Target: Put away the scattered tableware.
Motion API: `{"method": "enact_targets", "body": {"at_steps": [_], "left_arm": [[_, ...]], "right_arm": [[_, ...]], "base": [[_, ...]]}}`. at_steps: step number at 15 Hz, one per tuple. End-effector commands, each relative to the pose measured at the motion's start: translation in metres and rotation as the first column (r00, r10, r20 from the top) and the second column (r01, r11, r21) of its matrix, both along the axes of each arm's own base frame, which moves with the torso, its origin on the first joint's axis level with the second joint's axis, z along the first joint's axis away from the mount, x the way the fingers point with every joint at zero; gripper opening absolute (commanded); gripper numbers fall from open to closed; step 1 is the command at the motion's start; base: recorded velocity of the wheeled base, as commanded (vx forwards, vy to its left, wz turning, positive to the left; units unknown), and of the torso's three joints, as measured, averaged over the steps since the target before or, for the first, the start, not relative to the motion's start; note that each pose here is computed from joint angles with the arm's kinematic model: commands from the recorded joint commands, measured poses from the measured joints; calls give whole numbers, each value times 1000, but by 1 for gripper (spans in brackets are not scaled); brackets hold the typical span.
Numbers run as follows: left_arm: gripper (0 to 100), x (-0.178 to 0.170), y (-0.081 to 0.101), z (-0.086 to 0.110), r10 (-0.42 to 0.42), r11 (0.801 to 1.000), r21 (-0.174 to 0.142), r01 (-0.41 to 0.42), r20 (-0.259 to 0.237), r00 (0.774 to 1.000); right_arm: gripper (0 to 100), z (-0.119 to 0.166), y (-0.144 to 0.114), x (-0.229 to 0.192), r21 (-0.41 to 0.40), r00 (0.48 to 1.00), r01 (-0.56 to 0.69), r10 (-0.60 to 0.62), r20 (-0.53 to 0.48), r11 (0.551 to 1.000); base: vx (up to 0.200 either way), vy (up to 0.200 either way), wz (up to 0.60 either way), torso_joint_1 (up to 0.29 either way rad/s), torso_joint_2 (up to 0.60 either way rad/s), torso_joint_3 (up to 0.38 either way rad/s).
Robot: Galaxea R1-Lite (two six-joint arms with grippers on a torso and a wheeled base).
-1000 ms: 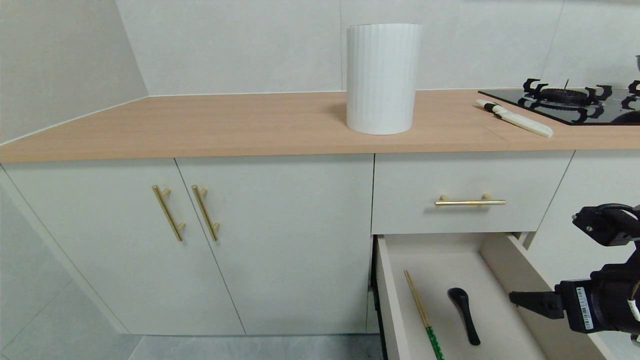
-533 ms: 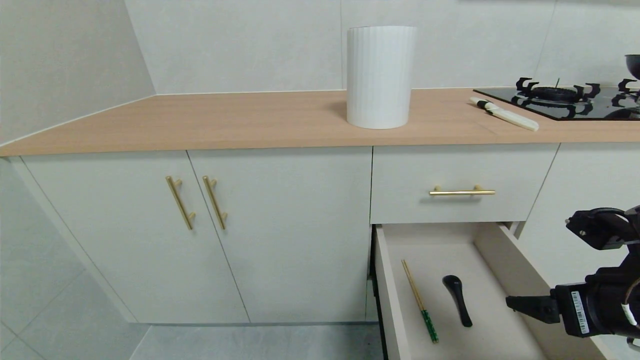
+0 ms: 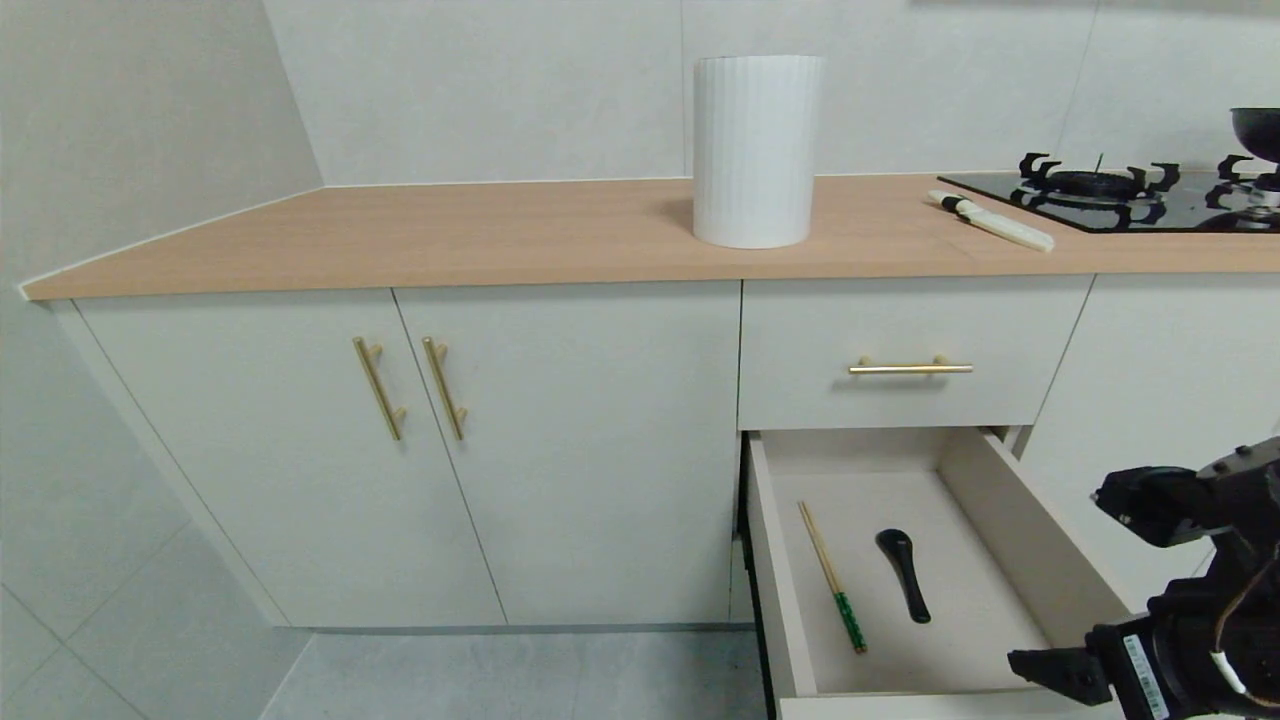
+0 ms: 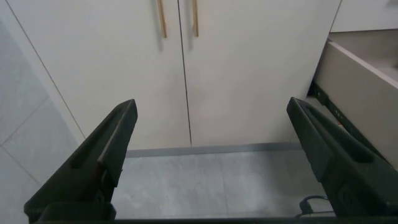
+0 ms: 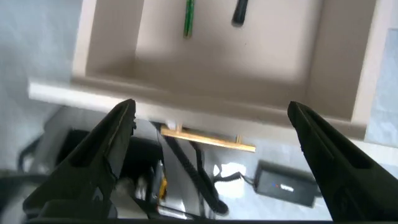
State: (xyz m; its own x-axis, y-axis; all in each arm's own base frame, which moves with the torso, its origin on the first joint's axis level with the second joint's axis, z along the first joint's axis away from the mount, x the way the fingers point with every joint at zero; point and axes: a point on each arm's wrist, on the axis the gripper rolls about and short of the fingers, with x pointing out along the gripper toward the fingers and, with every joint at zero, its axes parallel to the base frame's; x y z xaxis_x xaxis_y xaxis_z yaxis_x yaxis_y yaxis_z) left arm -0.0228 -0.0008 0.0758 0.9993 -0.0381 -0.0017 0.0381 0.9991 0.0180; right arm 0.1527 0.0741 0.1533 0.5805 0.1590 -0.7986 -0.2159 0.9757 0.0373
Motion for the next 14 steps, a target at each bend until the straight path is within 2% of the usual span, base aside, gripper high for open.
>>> {"method": "enact_targets", "body": {"at_steps": [1, 3, 6, 11, 14], "left_arm": [[100, 0, 0, 0, 0, 1000, 0, 0, -1, 1000], [100, 0, 0, 0, 0, 1000, 0, 0, 0, 1000], [100, 0, 0, 0, -2, 1000, 0, 2, 0, 1000], [100, 0, 0, 0, 0, 1000, 0, 0, 0, 1000], [100, 0, 0, 0, 0, 1000, 0, 0, 0, 1000]], "right_arm": [[100, -15, 8, -1, -45, 995, -48, 44, -87, 998], [100, -25, 17, -14, -94, 975, -139, 119, -186, 986], [100, -33, 22, -25, -135, 949, -213, 172, -265, 968], [100, -56, 31, -14, -195, 920, -218, 135, -368, 956], [100, -58, 29, -3, -194, 927, -168, 88, -363, 967]], "base": [[0, 0, 0, 0, 0, 0], [0, 0, 0, 0, 0, 0], [0, 0, 0, 0, 0, 0], [0, 0, 0, 0, 0, 0], [0, 0, 0, 0, 0, 0]]}}
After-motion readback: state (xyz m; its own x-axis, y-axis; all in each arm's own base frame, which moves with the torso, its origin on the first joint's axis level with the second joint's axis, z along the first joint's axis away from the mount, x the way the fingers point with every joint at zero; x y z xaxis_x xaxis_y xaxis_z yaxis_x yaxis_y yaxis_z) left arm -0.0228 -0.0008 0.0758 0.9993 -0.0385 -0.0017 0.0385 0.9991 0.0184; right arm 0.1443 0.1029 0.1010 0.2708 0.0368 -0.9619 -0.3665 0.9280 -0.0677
